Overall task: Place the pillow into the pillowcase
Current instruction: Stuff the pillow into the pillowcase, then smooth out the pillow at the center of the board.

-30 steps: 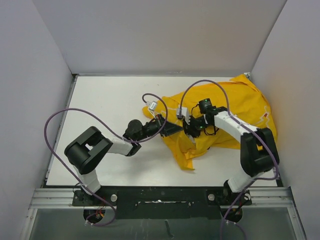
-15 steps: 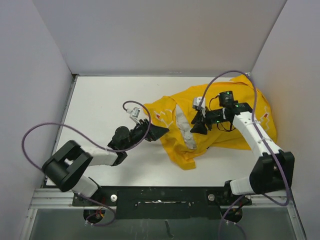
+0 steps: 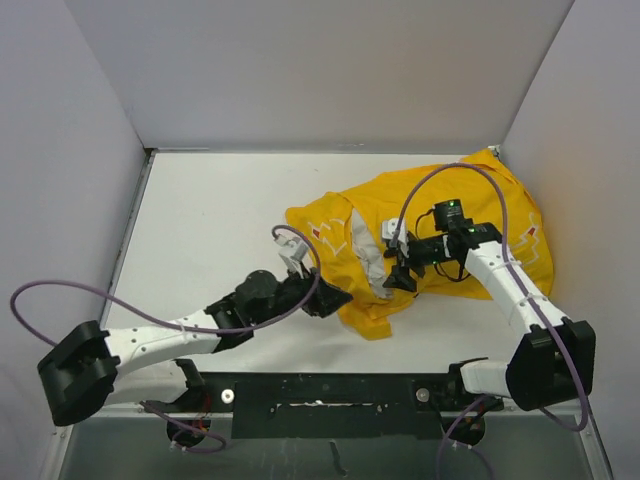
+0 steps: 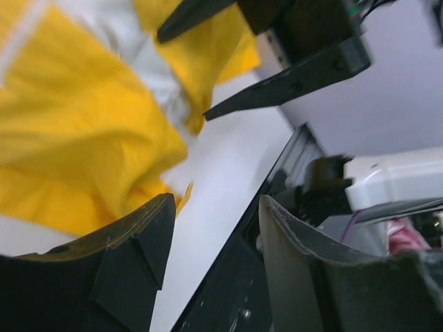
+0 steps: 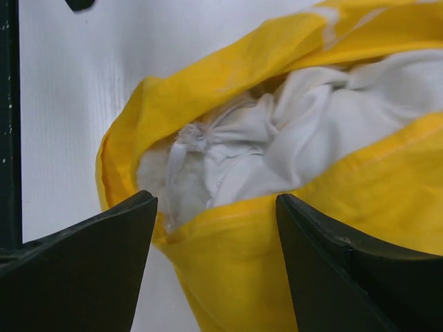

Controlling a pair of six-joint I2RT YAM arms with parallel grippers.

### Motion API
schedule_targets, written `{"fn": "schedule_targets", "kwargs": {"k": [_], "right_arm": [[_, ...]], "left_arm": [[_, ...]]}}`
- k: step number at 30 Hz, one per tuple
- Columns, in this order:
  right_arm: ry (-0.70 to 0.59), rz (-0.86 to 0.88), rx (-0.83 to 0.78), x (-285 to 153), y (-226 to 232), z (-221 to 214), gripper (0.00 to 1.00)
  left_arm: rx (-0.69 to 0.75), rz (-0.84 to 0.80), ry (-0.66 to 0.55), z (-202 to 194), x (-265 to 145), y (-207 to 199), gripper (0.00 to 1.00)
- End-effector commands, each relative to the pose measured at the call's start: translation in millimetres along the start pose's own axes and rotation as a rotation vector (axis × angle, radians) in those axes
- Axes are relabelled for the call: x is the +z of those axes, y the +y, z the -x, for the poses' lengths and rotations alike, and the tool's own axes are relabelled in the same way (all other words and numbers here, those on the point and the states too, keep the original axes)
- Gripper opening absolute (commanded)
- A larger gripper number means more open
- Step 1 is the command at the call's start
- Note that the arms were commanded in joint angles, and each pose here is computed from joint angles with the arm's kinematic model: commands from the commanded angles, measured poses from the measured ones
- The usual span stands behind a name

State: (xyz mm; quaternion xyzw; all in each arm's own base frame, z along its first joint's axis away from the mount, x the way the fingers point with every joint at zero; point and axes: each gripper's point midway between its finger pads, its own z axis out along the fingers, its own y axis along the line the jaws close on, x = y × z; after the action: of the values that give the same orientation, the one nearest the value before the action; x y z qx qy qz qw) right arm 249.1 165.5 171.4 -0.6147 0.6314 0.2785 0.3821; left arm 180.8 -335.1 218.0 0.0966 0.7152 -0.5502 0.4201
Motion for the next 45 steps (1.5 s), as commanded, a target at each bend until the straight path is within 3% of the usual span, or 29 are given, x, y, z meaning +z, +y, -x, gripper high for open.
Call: {"fn": "schedule_targets", "kwargs": {"k": [1,4,8,14,16,19,24,25,32,34,37,42,45], "right_arm": [[0.08,0.064,-0.076,21,16,-14,0.66],[0.075,0.114,-0.055,31,23,-21,0.45],[0.127,0.093,0.004,39,17,-38,0.44],[0.172,0.033,0.068,44,6,-52,0.35],[0.179,0.029,0.087,46,4,-55,0.29],[0.208,-0.004,0.132,49,-4,-63,0.17],[0.32,-0.147,0.235,50,-34,-87,0.0],[0.333,-0.166,0.261,50,-39,-90,0.0],[0.374,-0.154,0.394,70,-43,-111,0.0],[0.346,-0.128,0.416,74,-39,-108,0.0],[0.206,-0.029,0.432,80,-25,-81,0.0],[-0.056,0.189,0.396,67,5,-28,0.0],[-0.193,0.256,0.331,42,14,0,0.13]], "left_arm": [[0.03,0.151,0.07,-28,28,14,0.5],[-0.01,0.199,0.072,-35,47,23,0.54],[-0.016,0.229,0.067,-41,71,33,0.61],[-0.028,0.242,0.066,-43,105,41,0.61],[-0.026,0.265,0.068,-43,110,48,0.52],[-0.028,0.277,0.075,-45,107,52,0.18],[-0.026,0.188,0.104,-38,91,23,0.07],[-0.024,0.146,0.117,-36,88,12,0.01],[-0.044,-0.179,0.118,-6,65,-76,0.0],[-0.094,-0.323,0.095,7,59,-108,0.0],[-0.155,-0.557,0.066,29,54,-150,0.0],[-0.239,-0.52,0.027,29,86,-119,0.0],[-0.33,-0.388,-0.045,29,107,-61,0.0]]}}
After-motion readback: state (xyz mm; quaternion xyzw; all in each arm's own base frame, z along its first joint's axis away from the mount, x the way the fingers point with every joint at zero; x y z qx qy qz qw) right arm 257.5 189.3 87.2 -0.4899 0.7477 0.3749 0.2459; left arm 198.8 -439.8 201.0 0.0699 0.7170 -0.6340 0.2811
